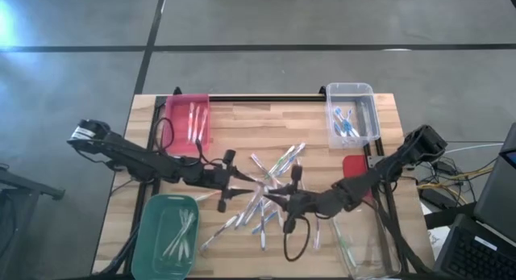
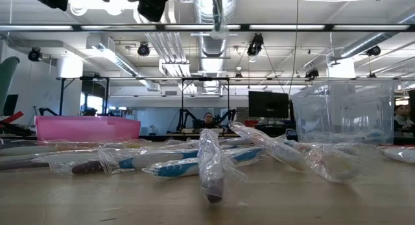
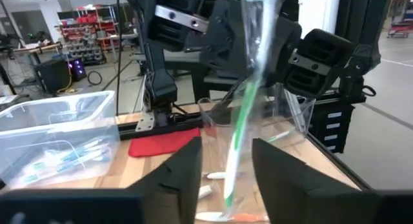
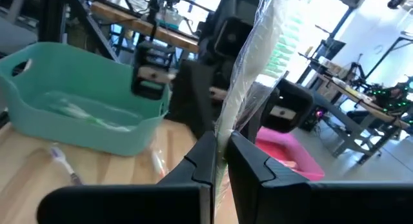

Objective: Pick & Place Toothbrushes
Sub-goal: Put the green toothbrush into the green bin

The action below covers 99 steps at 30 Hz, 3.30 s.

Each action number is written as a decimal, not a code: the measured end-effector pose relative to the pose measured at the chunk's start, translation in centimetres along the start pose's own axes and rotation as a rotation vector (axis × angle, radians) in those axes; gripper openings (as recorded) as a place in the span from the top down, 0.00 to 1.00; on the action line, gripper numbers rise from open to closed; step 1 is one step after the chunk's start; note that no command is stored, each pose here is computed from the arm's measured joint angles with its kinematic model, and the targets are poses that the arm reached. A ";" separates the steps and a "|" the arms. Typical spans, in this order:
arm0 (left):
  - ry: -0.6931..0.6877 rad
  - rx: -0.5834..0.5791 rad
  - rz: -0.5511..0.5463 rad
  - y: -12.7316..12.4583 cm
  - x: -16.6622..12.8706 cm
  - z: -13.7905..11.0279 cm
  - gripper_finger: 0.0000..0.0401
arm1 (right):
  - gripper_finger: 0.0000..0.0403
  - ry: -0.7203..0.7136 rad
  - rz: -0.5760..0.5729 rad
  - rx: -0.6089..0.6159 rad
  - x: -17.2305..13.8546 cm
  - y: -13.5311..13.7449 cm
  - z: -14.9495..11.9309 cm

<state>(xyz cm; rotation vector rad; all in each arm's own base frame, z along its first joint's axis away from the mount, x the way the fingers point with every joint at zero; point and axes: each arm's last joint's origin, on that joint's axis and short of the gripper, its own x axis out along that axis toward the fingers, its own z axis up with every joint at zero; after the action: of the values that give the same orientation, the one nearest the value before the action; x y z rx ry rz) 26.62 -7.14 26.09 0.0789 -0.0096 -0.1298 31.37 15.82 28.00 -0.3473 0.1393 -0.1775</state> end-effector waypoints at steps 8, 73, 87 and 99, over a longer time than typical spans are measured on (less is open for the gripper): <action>0.001 0.020 -0.059 -0.4 1.8 0.3 0.54 | 0.96 -0.018 -0.021 -0.027 0.6 -0.9 0.9; 0.259 -0.511 0.240 -1.3 -7.6 12.2 0.94 | 0.47 0.454 -0.404 0.243 -5.9 -5.6 -4.8; 0.433 -0.697 0.507 -9.3 -8.3 15.5 0.94 | 0.43 0.501 -0.454 0.333 -8.4 -7.5 -6.9; 0.809 -0.965 0.815 -13.8 -8.1 11.5 0.94 | 0.40 0.494 -0.457 0.349 -9.1 -8.0 -7.4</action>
<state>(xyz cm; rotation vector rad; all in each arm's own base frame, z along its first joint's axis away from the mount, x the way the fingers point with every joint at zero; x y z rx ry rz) 16.66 -20.68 36.46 -0.8372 0.8172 0.7243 20.13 7.84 24.89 0.0253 0.5099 -0.7311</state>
